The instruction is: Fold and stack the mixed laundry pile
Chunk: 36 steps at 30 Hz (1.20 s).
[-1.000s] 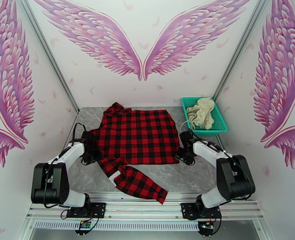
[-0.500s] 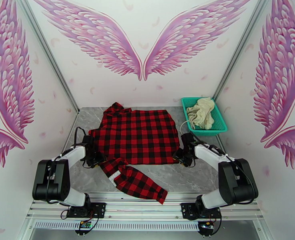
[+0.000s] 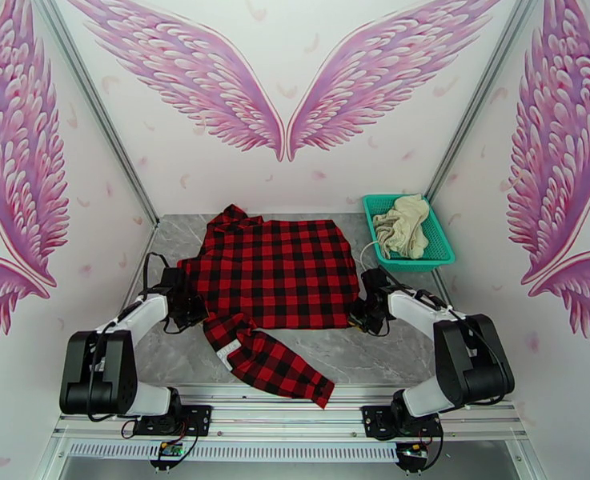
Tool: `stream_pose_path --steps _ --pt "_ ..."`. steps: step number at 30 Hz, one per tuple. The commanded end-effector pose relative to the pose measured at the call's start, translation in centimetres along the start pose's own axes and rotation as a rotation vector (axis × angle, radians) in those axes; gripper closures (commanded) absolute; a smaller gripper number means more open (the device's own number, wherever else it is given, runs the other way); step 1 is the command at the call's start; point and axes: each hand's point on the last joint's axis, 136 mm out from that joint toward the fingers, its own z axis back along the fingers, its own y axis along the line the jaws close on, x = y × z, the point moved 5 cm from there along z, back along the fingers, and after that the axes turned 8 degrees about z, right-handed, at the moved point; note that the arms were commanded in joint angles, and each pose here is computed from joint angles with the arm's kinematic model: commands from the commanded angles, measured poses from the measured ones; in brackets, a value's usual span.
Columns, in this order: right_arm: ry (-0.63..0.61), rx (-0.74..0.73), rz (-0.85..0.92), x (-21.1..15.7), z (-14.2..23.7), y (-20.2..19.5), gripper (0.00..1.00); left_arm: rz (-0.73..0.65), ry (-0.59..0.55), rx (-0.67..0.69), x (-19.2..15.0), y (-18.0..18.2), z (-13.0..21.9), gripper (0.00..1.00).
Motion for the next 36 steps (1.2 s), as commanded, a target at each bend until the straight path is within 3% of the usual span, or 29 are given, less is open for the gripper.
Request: stream_pose_path --steps 1,13,26,36 --pt "-0.030 -0.007 0.017 0.2 2.0 0.2 0.92 -0.059 -0.023 -0.043 0.5 -1.5 2.1 1.00" --pt "0.001 -0.040 -0.012 -2.2 1.2 -1.9 0.90 -0.069 -0.007 -0.027 -0.8 -0.7 2.5 1.00" --pt "-0.093 -0.003 0.046 4.2 3.8 3.2 0.88 -0.106 -0.128 -0.115 3.2 -4.7 5.5 1.00" --pt "-0.135 0.018 0.080 9.1 4.5 6.9 0.87 -0.075 -0.172 -0.118 6.7 -6.6 5.5 1.00"
